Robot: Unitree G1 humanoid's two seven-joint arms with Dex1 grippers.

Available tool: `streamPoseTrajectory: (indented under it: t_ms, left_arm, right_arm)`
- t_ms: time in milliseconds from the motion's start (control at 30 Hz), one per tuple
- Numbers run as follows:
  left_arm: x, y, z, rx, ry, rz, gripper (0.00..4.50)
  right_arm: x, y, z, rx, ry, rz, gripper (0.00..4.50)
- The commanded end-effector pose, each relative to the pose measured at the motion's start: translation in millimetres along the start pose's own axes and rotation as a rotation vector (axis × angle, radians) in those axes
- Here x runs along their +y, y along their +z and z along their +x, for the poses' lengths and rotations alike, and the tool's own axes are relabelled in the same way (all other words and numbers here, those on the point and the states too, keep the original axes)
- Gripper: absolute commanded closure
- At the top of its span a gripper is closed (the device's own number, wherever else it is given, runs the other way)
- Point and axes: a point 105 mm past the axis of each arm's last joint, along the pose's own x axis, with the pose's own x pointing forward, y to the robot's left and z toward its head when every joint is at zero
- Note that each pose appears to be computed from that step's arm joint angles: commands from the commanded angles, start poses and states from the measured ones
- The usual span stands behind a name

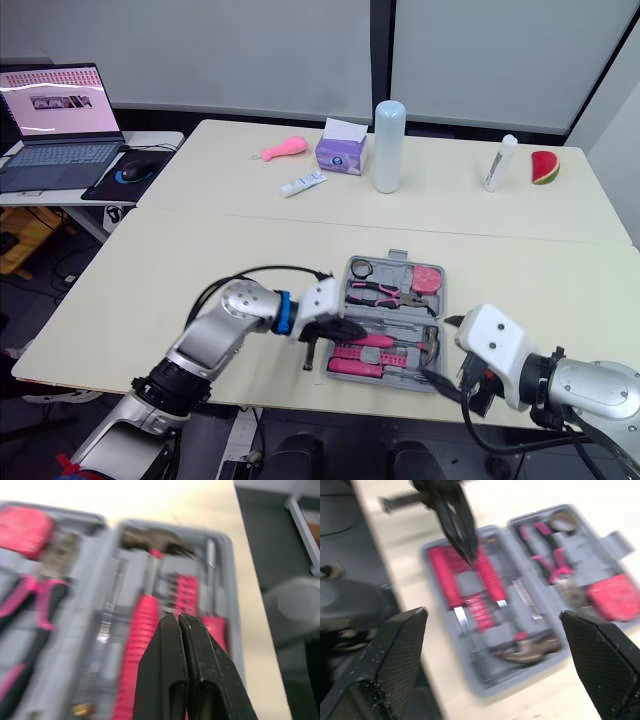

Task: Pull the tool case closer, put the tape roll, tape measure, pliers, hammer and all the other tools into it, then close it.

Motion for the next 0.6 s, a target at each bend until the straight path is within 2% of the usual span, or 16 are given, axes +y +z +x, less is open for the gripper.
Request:
streamPoseTrajectory:
  t_ms: [33, 200, 467, 600]
  left_arm:
    - [33, -2, -27, -0.026, 0.167, 0.021, 4.50]
    - [59, -33, -47, 0.055, 0.283, 0.067, 4.50]
    - [64, -58, -28, 0.084, 0.316, 0.055, 4.50]
    - [64, -60, -15, 0.080, 0.308, 0.049, 4.50]
  right_arm:
    - [-18, -9, 6, -0.016, -0.083, -0.053, 0.39]
    - [-43, -43, 24, 0.066, -0.154, -0.036, 1.92]
    - [-60, -77, 55, 0.168, -0.233, -0.035, 3.51]
    - [-64, -86, 67, 0.189, -0.240, -0.028, 4.12]
